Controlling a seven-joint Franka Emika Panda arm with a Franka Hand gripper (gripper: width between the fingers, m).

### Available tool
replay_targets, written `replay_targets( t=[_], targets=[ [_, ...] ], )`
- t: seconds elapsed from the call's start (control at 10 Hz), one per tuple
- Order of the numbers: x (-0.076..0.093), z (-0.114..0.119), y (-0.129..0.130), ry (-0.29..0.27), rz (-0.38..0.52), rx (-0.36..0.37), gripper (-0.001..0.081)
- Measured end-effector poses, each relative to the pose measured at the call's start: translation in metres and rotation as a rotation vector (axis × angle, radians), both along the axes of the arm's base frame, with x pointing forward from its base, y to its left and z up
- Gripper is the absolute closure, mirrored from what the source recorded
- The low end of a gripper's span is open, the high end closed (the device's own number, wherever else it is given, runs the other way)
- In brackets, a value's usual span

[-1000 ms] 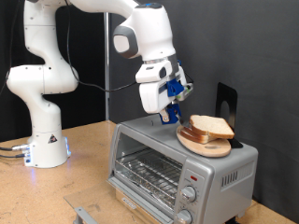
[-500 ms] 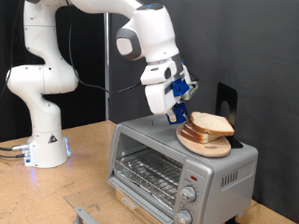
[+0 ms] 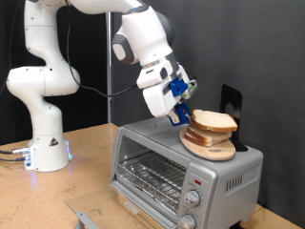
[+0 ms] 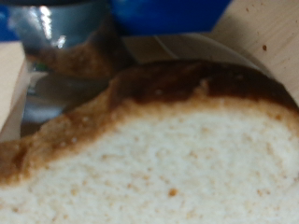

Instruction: Make a piece of toast with the oven

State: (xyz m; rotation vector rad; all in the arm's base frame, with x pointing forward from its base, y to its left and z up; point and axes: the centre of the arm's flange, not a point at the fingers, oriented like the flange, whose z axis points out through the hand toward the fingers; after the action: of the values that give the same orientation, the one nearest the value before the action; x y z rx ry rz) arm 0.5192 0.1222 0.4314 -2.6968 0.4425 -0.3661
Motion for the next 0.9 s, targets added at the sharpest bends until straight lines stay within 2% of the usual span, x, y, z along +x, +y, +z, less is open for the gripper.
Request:
replay_targets(
  t=[0.3, 0.5, 0.7, 0.9],
  targets=[
    [-0.015, 0.007, -0.016, -0.032, -0.005, 0.033, 0.0356],
    [-0.027, 0.012, -0.023, 0.041, -0.002, 0.047, 0.036],
    [-0.025, 0.011, -0.023, 0.008, -0.001, 0.036, 0.036],
    [-0.031, 0.008, -0.025, -0.07, 0.037, 0.001, 0.036]
  ],
)
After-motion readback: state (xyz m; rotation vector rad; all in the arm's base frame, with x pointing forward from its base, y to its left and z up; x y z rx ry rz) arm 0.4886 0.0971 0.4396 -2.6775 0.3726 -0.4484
